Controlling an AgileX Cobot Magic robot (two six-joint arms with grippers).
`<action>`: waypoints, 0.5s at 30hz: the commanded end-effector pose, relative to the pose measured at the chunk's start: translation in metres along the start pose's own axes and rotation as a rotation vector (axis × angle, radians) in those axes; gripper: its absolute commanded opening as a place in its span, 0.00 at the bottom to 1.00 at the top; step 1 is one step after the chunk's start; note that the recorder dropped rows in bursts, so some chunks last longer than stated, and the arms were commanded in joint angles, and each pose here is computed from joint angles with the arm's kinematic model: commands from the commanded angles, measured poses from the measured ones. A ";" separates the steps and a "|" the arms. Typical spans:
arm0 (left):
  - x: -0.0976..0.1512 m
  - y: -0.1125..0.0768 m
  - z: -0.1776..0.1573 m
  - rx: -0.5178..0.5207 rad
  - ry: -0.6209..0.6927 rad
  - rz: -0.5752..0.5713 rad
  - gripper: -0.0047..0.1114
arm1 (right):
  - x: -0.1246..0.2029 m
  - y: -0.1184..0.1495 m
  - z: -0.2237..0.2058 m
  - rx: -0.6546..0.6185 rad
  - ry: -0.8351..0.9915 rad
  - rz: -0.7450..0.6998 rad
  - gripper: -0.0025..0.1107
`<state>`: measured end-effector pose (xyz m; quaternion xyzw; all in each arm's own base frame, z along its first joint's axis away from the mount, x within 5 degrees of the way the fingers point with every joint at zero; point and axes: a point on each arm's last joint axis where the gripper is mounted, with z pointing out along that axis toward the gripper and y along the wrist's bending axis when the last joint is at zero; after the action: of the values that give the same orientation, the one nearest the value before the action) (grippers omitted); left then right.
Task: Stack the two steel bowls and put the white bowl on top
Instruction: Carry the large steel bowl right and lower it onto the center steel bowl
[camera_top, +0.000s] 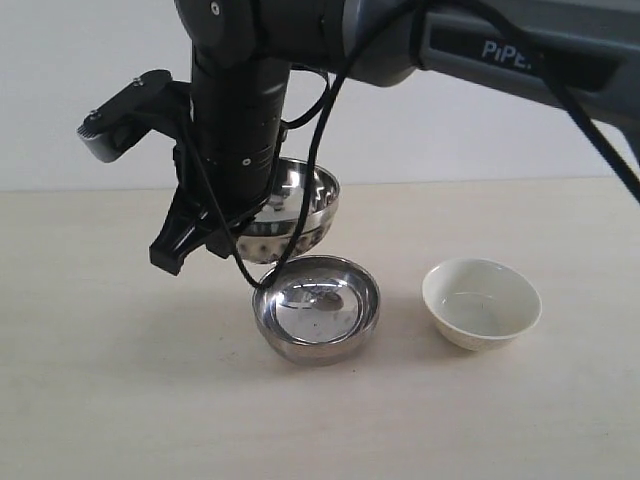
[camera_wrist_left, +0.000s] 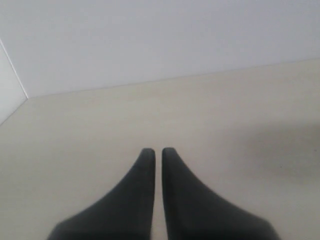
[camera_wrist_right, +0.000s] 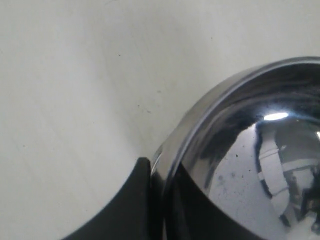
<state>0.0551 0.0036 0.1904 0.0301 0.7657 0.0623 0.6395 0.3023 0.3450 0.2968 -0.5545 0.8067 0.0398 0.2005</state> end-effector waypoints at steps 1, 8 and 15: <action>0.000 0.000 0.000 -0.001 -0.008 -0.017 0.07 | 0.008 -0.015 -0.004 -0.003 -0.009 0.062 0.02; 0.000 0.000 0.000 -0.001 -0.008 -0.017 0.07 | 0.025 -0.012 0.030 -0.008 0.025 0.057 0.02; 0.000 0.000 0.000 -0.001 -0.008 -0.017 0.07 | 0.036 -0.007 0.047 -0.024 0.065 0.054 0.02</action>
<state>0.0551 0.0036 0.1904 0.0301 0.7657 0.0623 0.6395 0.3093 0.3272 0.2388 -0.5350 0.8292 0.0386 0.1573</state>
